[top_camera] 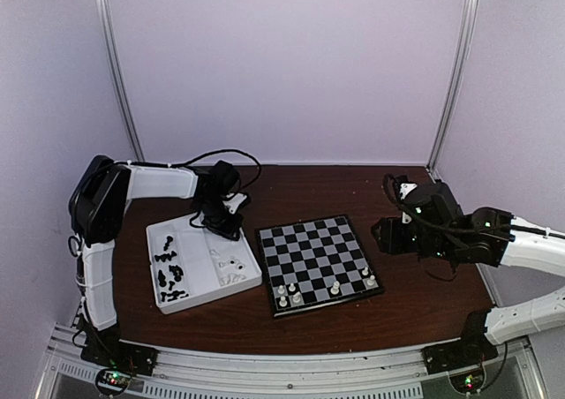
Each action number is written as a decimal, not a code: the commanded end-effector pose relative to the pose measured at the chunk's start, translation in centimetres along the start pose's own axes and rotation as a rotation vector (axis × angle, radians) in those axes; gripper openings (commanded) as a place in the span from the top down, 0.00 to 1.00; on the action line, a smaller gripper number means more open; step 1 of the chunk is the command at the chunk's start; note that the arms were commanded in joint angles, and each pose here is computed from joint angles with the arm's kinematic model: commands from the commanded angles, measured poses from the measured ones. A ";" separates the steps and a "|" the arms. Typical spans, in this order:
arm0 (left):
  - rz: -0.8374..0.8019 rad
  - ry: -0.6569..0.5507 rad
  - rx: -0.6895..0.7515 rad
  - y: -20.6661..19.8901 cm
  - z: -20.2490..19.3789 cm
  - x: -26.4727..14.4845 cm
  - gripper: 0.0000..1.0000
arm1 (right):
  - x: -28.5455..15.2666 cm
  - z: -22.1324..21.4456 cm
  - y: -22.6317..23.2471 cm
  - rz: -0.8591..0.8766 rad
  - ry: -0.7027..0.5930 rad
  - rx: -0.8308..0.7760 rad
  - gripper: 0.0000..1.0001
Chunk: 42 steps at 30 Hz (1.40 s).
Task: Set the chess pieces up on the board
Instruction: Pick up the chess piece from the storage box, then adjust the chess piece.
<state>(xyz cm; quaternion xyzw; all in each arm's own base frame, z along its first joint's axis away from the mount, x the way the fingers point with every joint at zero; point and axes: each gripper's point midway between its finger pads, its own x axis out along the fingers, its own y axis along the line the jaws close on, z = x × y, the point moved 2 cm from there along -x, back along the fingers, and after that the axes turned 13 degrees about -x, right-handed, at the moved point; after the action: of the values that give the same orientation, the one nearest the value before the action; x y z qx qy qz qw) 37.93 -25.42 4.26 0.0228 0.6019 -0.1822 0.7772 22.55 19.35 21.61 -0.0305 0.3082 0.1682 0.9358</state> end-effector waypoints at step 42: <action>-0.802 -0.123 -0.361 -16.8 -1.3 -12.4 0.89 | 7.5 3.0 13.8 0.462 -0.073 0.030 0.45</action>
<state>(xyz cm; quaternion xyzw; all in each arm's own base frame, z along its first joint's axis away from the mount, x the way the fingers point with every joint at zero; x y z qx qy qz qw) 28.93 -35.59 16.80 -0.3232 0.5645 -0.3326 0.6828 26.14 34.01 19.28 0.0333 0.2950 0.3487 0.8890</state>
